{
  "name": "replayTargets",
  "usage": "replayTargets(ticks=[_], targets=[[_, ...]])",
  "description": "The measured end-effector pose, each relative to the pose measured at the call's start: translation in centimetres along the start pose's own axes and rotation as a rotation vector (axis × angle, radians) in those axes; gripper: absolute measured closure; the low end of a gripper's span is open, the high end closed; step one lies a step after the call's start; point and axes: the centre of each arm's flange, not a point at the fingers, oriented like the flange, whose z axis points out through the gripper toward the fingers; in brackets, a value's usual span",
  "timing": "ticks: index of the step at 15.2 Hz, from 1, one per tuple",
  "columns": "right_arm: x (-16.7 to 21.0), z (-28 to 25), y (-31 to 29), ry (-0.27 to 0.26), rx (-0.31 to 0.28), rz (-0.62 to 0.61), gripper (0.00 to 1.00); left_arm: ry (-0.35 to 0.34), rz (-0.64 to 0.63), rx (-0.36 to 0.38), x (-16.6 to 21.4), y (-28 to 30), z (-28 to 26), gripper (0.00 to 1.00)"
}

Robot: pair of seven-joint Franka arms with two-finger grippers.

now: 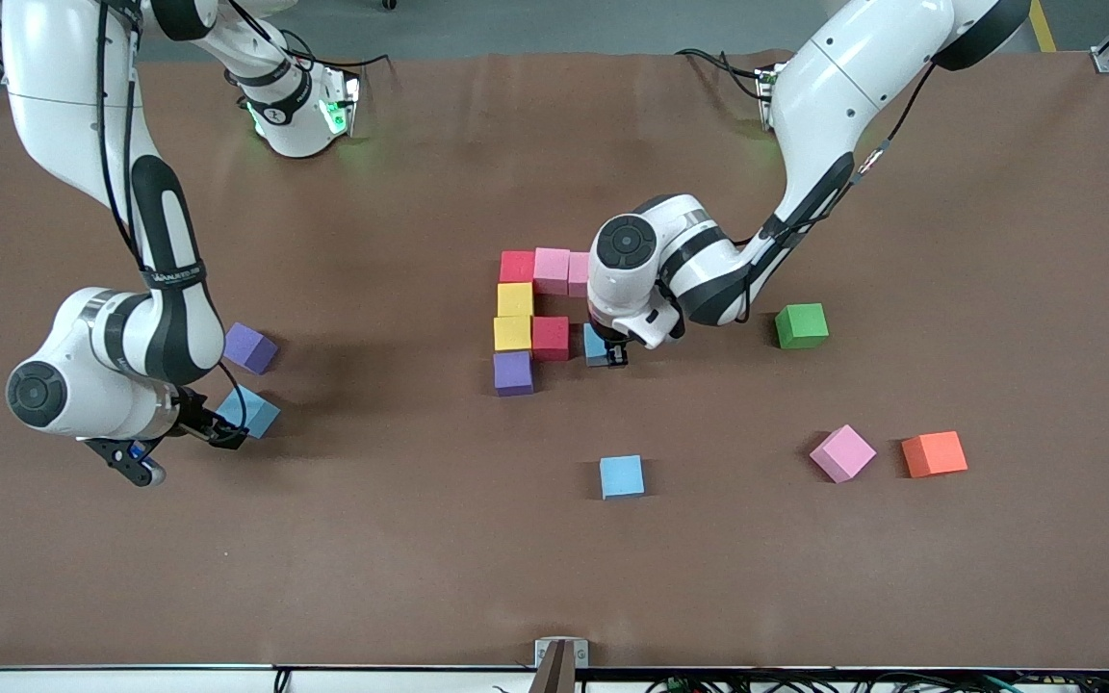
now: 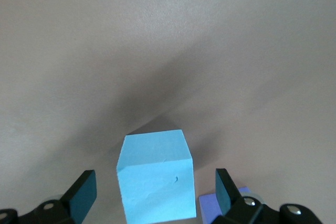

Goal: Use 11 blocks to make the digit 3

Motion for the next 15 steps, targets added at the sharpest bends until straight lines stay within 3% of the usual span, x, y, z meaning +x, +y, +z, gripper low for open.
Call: replayTargets(ticks=[7, 9, 12, 15], targets=[[-0.7, 2.5, -0.3, -0.004, -0.018, -0.009, 0.00, -0.015, 0.021, -0.002, -0.8, -1.1, 0.3, 0.46], [-0.8, 3.1, -0.2, -0.007, -0.024, -0.009, 0.04, -0.025, 0.021, -0.007, -0.9, -1.1, 0.2, 0.46], [-1.2, 3.7, -0.5, -0.017, -0.029, -0.038, 0.34, -0.034, 0.021, -0.009, -1.0, -1.1, 0.3, 0.46], [-1.4, 3.6, -0.8, -0.020, -0.027, -0.080, 0.37, -0.042, 0.021, -0.012, -1.0, -1.0, 0.3, 0.46]])
